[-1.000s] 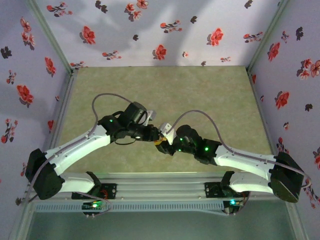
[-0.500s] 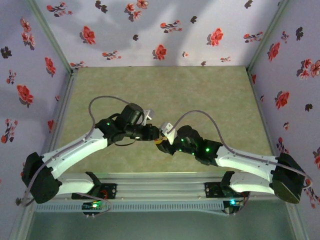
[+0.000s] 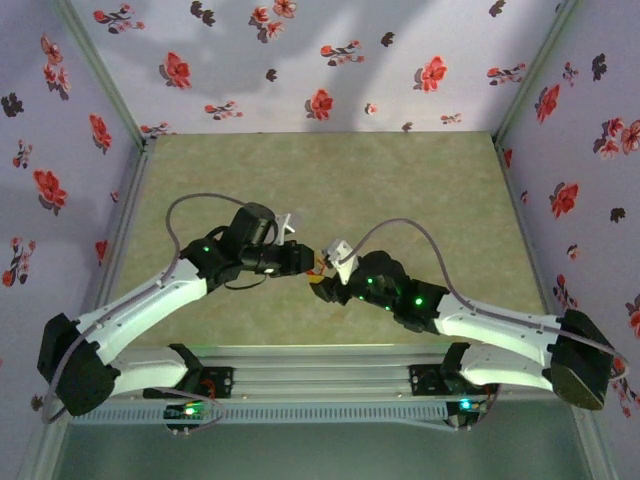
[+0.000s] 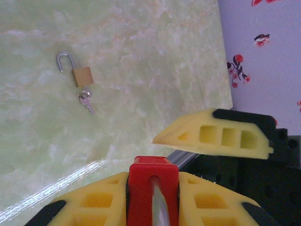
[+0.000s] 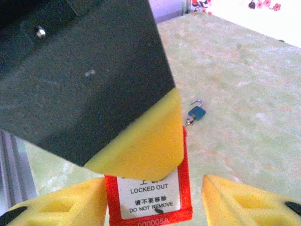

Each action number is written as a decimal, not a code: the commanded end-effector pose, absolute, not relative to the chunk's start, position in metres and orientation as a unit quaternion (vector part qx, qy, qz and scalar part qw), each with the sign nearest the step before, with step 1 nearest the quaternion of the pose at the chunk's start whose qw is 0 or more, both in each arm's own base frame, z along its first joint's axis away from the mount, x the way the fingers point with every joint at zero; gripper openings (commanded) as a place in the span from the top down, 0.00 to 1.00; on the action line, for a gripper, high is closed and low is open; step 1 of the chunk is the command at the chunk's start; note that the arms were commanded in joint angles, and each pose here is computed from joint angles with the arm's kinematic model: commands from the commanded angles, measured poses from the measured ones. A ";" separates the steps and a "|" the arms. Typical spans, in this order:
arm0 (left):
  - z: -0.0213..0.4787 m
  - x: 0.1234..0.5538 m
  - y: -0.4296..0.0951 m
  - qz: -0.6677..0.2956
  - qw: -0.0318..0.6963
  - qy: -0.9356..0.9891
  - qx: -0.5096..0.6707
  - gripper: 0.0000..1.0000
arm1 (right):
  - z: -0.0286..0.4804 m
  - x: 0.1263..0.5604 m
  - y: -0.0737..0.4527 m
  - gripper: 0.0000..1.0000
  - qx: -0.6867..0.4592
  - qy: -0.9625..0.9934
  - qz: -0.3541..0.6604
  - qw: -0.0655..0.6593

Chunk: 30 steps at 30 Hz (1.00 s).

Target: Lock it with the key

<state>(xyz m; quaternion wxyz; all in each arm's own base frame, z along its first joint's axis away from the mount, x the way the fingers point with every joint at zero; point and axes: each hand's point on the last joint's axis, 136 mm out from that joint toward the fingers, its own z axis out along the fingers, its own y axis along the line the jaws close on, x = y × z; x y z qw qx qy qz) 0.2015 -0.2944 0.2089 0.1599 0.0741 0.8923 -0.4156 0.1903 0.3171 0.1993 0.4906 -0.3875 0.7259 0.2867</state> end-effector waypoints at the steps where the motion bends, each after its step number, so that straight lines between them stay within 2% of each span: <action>1: 0.219 0.202 -0.291 -0.432 0.168 0.883 0.071 1.00 | 0.211 0.196 0.311 0.38 -0.363 0.721 0.284 0.518; 7: 0.216 0.211 -0.275 -0.440 0.187 0.877 0.040 1.00 | 0.225 0.200 0.295 0.20 -0.328 0.716 0.279 0.549; 12: 0.225 0.221 -0.265 -0.470 0.227 0.853 0.010 1.00 | 0.235 0.210 0.277 0.02 -0.280 0.719 0.262 0.580; 16: 0.237 0.228 -0.265 -0.504 0.261 0.824 -0.009 1.00 | 0.241 0.221 0.266 0.01 -0.235 0.733 0.250 0.587; 20: 0.246 0.242 -0.251 -0.525 0.324 0.785 -0.056 1.00 | 0.255 0.234 0.252 0.01 -0.162 0.761 0.242 0.579; 25: 0.242 0.256 -0.243 -0.563 0.364 0.733 -0.120 1.00 | 0.276 0.243 0.241 0.01 -0.053 0.800 0.263 0.536; 30: 0.245 0.265 -0.242 -0.596 0.390 0.685 -0.154 1.00 | 0.275 0.248 0.232 0.01 0.064 0.830 0.285 0.475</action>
